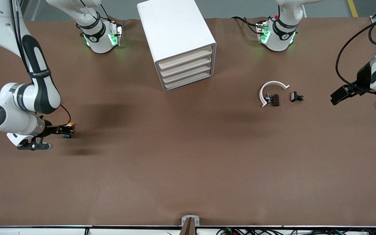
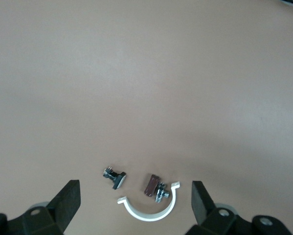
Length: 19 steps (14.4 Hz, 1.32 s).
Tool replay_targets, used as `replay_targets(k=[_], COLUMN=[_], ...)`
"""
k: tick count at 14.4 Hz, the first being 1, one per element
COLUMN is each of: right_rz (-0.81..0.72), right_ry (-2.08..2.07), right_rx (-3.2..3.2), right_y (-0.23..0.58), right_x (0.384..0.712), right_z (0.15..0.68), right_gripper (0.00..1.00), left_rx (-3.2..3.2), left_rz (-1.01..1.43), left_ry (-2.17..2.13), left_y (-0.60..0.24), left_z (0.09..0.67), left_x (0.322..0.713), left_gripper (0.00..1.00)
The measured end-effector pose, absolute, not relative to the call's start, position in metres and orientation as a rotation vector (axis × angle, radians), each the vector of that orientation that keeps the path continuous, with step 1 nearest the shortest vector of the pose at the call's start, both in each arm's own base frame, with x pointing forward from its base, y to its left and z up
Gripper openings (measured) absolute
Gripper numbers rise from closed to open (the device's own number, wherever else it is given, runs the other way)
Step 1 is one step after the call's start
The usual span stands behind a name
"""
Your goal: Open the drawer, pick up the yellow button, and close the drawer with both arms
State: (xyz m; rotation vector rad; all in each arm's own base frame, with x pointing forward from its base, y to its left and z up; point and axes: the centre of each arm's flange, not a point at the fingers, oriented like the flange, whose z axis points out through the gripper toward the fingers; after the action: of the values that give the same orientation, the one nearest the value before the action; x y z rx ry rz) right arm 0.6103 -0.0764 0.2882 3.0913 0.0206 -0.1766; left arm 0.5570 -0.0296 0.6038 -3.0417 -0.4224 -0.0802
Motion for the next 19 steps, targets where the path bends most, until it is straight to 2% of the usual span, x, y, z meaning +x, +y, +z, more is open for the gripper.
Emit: replay_targets(k=[8, 14, 19], right_rz=[-0.128, -0.147, -0.141], right_ry=[0.004, 0.015, 0.016], right_rx=[3.105, 3.113, 3.113], right_y=[-0.032, -0.024, -0.022], right_x=[0.591, 0.571, 0.573], right_z=[0.409, 0.471, 0.523], right_gripper=[1.0, 1.0, 1.0], left_rx=[-3.116, -3.116, -3.112], left_rz=[-0.01, -0.013, -0.016], left_ry=[-0.09, -0.037, -0.056], left_y=[0.005, -0.025, -0.036], left_z=[0.637, 0.648, 0.648], left_x=[0.509, 0.497, 0.496], left_gripper=[1.0, 1.0, 1.0])
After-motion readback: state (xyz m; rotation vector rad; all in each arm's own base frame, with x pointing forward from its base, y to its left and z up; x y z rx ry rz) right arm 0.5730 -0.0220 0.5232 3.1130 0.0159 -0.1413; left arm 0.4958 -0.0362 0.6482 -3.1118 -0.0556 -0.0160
